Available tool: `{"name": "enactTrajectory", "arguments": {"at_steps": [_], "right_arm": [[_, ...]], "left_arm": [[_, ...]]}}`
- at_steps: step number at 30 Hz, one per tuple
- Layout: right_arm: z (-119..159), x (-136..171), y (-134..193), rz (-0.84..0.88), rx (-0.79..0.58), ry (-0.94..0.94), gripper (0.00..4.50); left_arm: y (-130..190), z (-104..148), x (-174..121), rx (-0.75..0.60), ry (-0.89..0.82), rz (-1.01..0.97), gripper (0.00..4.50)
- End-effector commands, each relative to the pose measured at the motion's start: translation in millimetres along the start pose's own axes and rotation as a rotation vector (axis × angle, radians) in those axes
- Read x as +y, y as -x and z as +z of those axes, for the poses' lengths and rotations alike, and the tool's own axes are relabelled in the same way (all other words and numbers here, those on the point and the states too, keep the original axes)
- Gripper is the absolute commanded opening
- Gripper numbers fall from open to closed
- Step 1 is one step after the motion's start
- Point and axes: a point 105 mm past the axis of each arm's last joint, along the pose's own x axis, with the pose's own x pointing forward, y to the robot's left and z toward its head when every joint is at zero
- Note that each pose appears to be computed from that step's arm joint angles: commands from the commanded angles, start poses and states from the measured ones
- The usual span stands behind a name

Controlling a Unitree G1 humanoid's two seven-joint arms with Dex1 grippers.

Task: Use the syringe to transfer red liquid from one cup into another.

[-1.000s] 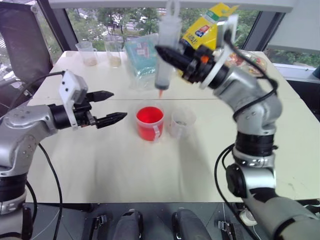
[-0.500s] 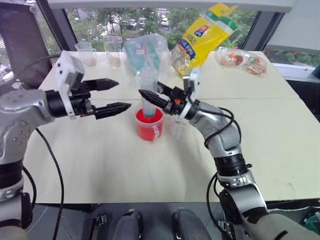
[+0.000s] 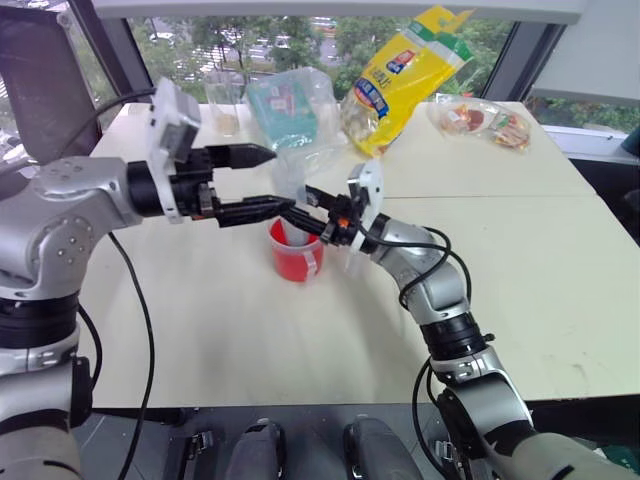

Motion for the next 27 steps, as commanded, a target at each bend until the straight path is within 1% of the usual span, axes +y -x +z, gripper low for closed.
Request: {"name": "enactTrajectory", "arguments": {"at_steps": [1,8,15,17,18,20,25,27], "right_arm": [[11.8,1.0,-4.6,0.006,-0.038,0.032,1.42],[14.2,-0.2,-5.9,0.005,-0.037,0.033,1.42],[17.9,1.2,-5.7,0.012,-0.035,0.044,1.42],[18.3,1.6,-5.5,0.012,-0.034,0.044,1.42],[18.5,1.7,-5.5,0.012,-0.034,0.044,1.42],[19.1,1.8,-5.0,0.012,-0.033,0.044,1.42],[17.8,2.5,-2.2,0.014,-0.023,0.039,1.42],[16.5,3.2,-1.9,0.018,-0.017,0.032,1.42]], "left_arm": [[1.2,11.7,-2.5,-0.019,-0.033,-0.020,4.50],[-5.9,6.7,2.8,-0.029,-0.017,-0.014,4.50],[-29.8,0.0,13.6,-0.089,0.006,0.001,4.50],[-34.7,-1.6,15.2,-0.098,0.007,0.003,3.96],[-36.5,-1.6,16.4,-0.105,0.006,0.007,3.62],[-38.4,-0.1,18.6,-0.124,0.010,0.015,2.68],[-40.1,3.0,20.0,-0.145,0.009,0.020,0.10],[-40.2,3.9,19.9,-0.148,0.009,0.020,0.04]]}}
